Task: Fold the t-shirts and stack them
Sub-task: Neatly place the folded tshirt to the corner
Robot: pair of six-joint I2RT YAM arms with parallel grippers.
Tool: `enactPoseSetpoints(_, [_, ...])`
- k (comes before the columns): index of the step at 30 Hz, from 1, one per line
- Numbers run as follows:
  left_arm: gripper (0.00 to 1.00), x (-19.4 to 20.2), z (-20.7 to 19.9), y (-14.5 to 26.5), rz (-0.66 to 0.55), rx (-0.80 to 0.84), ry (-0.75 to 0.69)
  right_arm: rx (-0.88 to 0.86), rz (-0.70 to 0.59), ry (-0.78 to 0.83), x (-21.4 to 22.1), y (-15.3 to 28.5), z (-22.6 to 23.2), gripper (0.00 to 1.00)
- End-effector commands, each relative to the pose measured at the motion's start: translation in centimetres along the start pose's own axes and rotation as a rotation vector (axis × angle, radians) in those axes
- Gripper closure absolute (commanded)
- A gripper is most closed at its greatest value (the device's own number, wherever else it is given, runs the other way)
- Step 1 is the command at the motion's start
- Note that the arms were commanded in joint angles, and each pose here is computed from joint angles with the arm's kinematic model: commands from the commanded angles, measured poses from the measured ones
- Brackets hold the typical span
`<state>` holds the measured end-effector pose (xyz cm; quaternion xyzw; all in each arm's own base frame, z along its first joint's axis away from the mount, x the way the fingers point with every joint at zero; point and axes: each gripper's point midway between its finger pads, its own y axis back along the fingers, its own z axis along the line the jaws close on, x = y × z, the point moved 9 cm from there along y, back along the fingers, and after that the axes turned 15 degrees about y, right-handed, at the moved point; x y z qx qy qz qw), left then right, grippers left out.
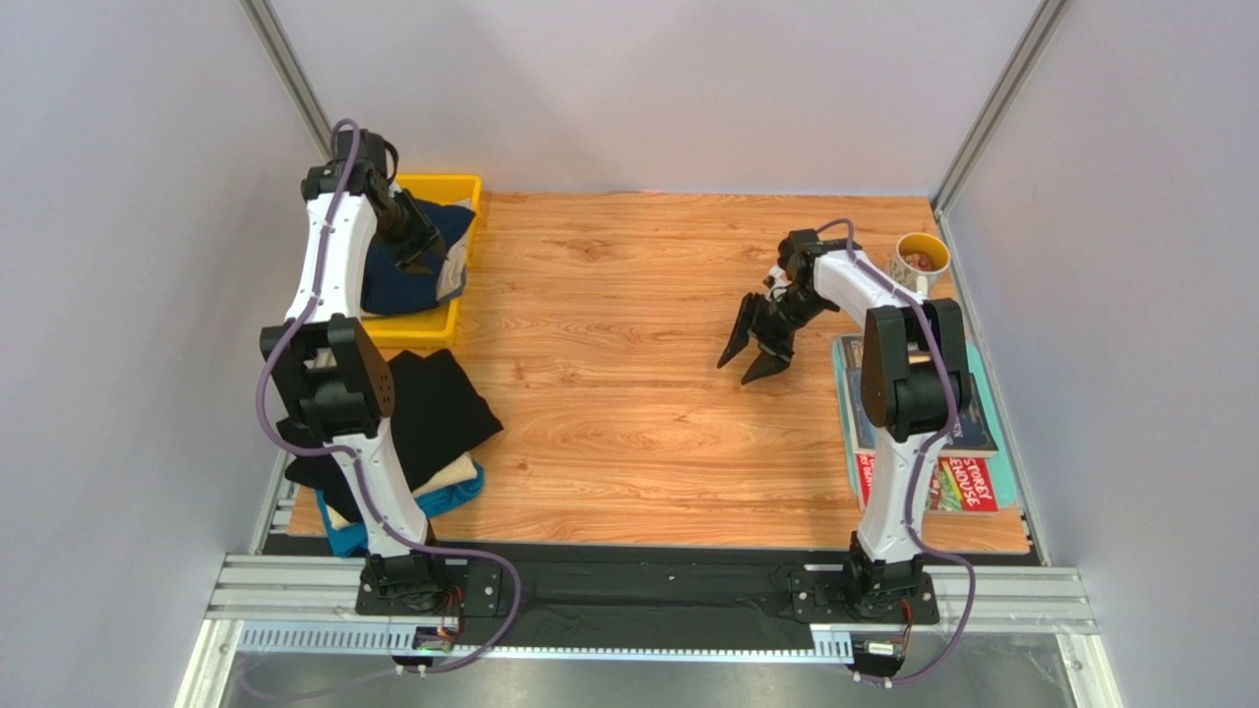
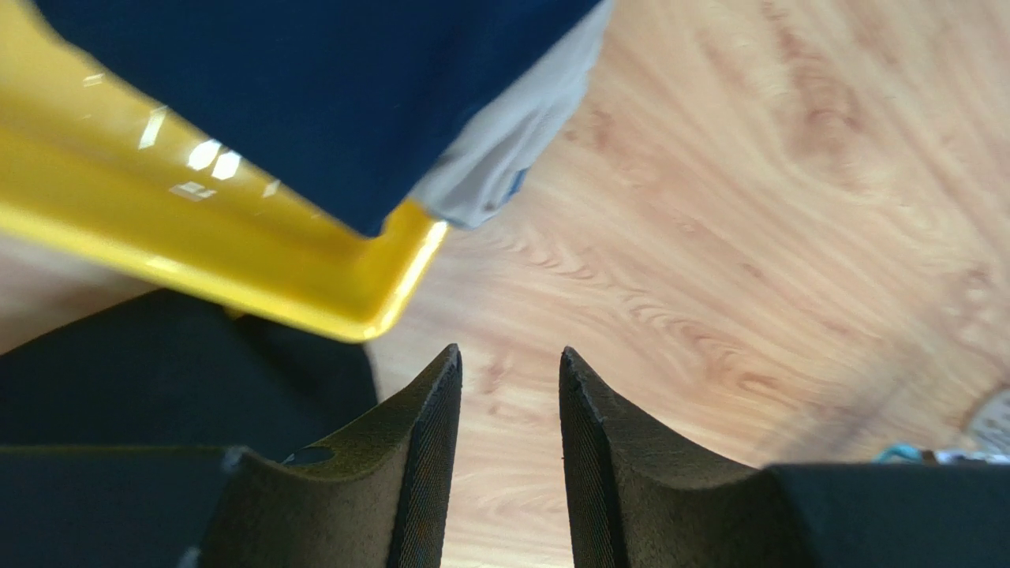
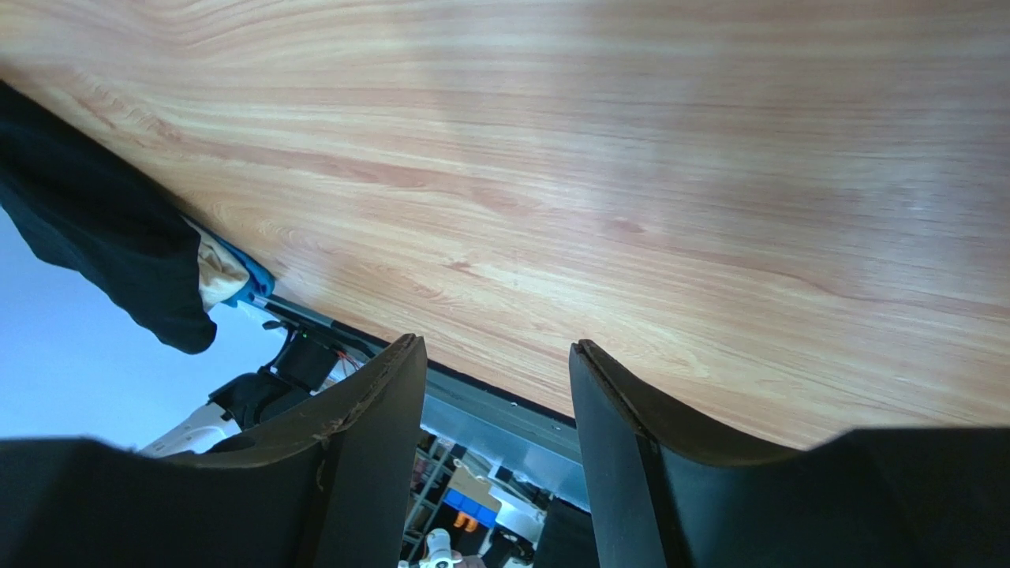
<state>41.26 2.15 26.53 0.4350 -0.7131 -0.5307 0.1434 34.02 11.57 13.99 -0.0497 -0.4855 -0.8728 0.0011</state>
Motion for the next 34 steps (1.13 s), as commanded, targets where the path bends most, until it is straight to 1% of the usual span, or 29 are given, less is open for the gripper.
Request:
enactPoseSetpoints(1, [0.58,0.9,-3.2,-1.0,0.065,0.207,0.011,-0.008,-0.028,0.076,0.3,1.2,3.3,0.46])
enactPoseSetpoints(3, [0.58,2.4,-3.8,-1.2,0.086,0.224,-0.026,-0.013,-0.021,0.082,0.2,0.8,4.1,0.46])
enactPoseSetpoints(4, [0.58,2.9,-3.8,-1.3,0.074,0.216,-0.061,-0.014,-0.031,0.116,0.0,0.8,5.3,0.46])
enactPoseSetpoints(5, [0.58,3.6,-3.6,-1.8,0.072,0.208,-0.081,-0.009,-0.027,0.137,-0.1,0.8,5.6,0.46])
enactPoseSetpoints(6, [0.58,4.4,-3.9,-1.4,0.062,0.219,-0.108,0.018,-0.025,0.141,-0.3,0.6,5.7,0.46])
enactPoseSetpoints(9, [0.58,4.8,-3.5,-2.5,0.055,0.221,-0.075,0.028,-0.045,0.170,-0.6,0.9,6.8,0.46])
enactPoseSetpoints(12, [0.58,4.2,-3.9,-2.8,0.073,0.234,-0.075,0.030,-0.032,0.162,-0.9,0.6,7.1,0.46])
enactPoseSetpoints(13, [0.58,3.9,-4.4,-2.2,0.070,0.248,-0.085,0.029,-0.035,0.164,-1.1,0.5,7.2,0.46])
enactPoseSetpoints(17, [0.58,3.8,-4.8,-2.2,0.079,0.265,-0.089,0.027,-0.041,0.166,-1.4,0.3,7.7,0.46])
enactPoseSetpoints(21, [0.59,5.1,-4.1,-2.6,0.132,0.263,-0.090,0.023,-0.026,0.163,-1.5,-0.3,8.0,0.46])
enactPoseSetpoints(26, [0.59,6.2,-3.3,-2.1,0.152,0.271,-0.103,0.016,0.014,0.160,-1.6,-1.5,8.4,0.46])
enactPoseSetpoints(27, [0.59,7.3,-3.4,-2.3,0.173,0.269,-0.124,0.017,0.024,0.172,-1.5,-1.6,8.8,0.46])
enactPoseSetpoints(31, [0.59,8.0,-2.7,-2.1,0.178,0.254,-0.129,0.030,0.060,0.200,-1.4,-2.3,9.5,0.46])
enactPoseSetpoints(32, [0.61,8.1,-2.5,-1.9,0.168,0.245,-0.135,0.038,0.069,0.207,-1.3,-2.4,9.6,0.46])
enactPoseSetpoints(34, [0.60,8.2,-2.2,-1.9,0.160,0.226,-0.146,0.046,0.074,0.210,-1.2,-2.5,9.7,0.47])
